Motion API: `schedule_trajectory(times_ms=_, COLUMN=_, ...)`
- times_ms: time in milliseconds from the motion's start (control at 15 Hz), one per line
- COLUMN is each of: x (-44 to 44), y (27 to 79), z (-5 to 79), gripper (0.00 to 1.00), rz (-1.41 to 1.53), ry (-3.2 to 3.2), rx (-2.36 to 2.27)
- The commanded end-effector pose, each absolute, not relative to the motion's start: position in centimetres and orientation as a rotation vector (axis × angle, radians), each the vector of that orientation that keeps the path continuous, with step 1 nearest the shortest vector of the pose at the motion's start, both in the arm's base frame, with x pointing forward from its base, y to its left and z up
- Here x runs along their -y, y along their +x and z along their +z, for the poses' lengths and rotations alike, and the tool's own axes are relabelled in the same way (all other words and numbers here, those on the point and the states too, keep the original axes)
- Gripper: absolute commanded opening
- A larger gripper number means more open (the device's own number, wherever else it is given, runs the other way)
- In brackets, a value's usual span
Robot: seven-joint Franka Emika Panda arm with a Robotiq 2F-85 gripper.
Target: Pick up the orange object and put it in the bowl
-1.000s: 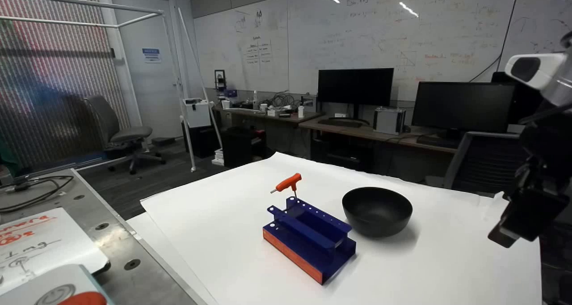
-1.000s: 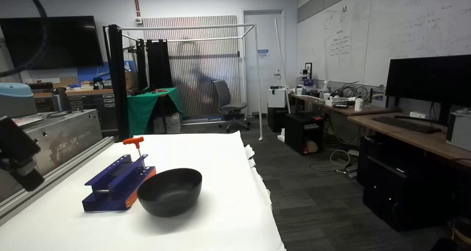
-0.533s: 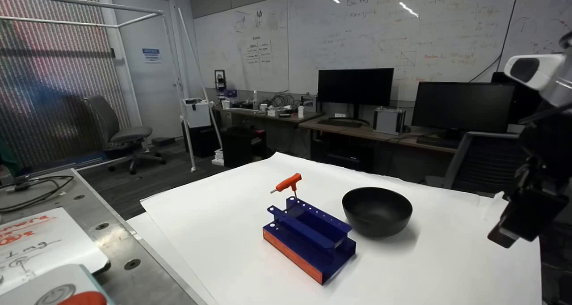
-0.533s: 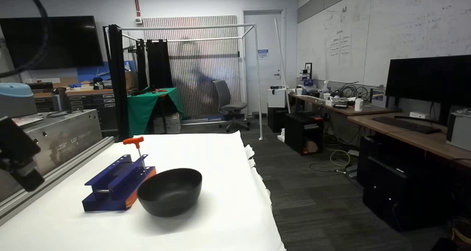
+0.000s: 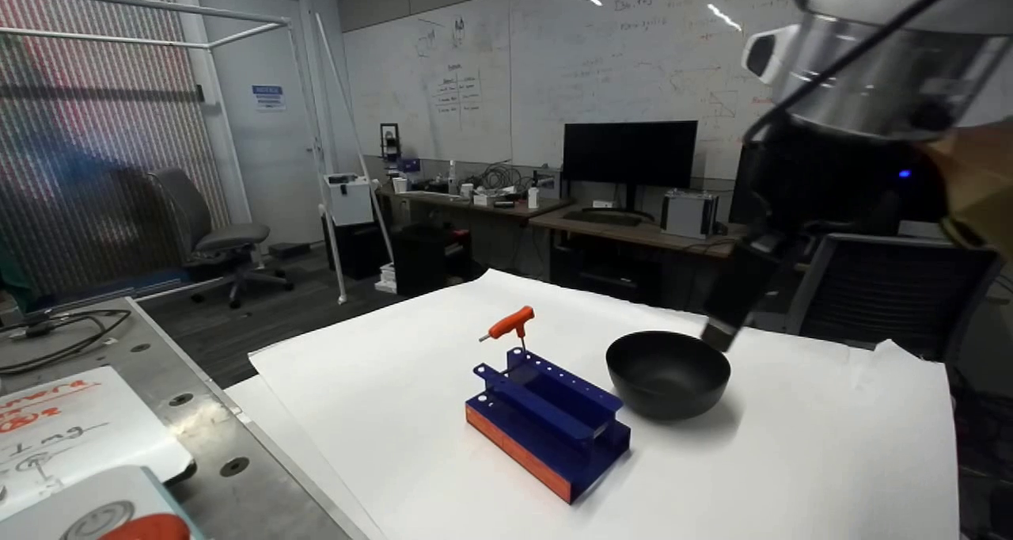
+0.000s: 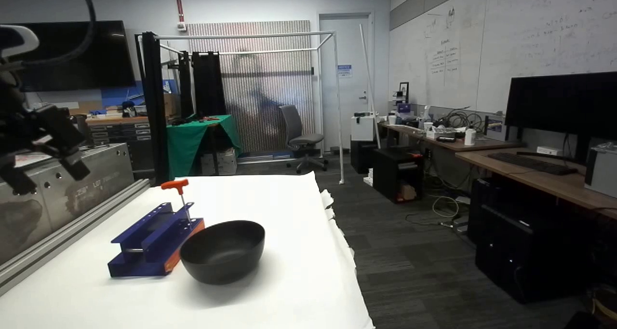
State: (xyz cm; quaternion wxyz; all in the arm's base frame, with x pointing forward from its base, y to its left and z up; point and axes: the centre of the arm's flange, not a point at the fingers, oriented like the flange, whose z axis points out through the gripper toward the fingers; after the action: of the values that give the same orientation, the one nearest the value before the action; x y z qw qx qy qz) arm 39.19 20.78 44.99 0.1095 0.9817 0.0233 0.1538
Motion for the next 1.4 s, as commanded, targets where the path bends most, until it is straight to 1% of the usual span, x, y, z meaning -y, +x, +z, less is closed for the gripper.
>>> schedule_trajectory(times_ms=0, x=-24.0, y=46.6, z=45.8, gripper=1.0, rz=0.519, ry=2.889, rx=0.132)
schedule_trajectory(times_ms=333, x=-25.6, y=52.4, z=44.0, gripper=1.0, rz=0.556, ry=2.848, rx=0.567)
schedule_trajectory(times_ms=733, x=-28.3, y=57.9, z=40.7, gripper=1.0, rz=0.534, ry=2.795, rx=1.058)
schedule_trajectory(times_ms=1000, x=-28.6, y=61.0, z=39.3, gripper=1.0, rz=0.585, ry=2.738, rx=1.341)
schedule_trajectory(times_ms=1333, x=-26.5, y=63.5, z=40.0, gripper=1.0, rz=0.703, ry=2.597, rx=1.664)
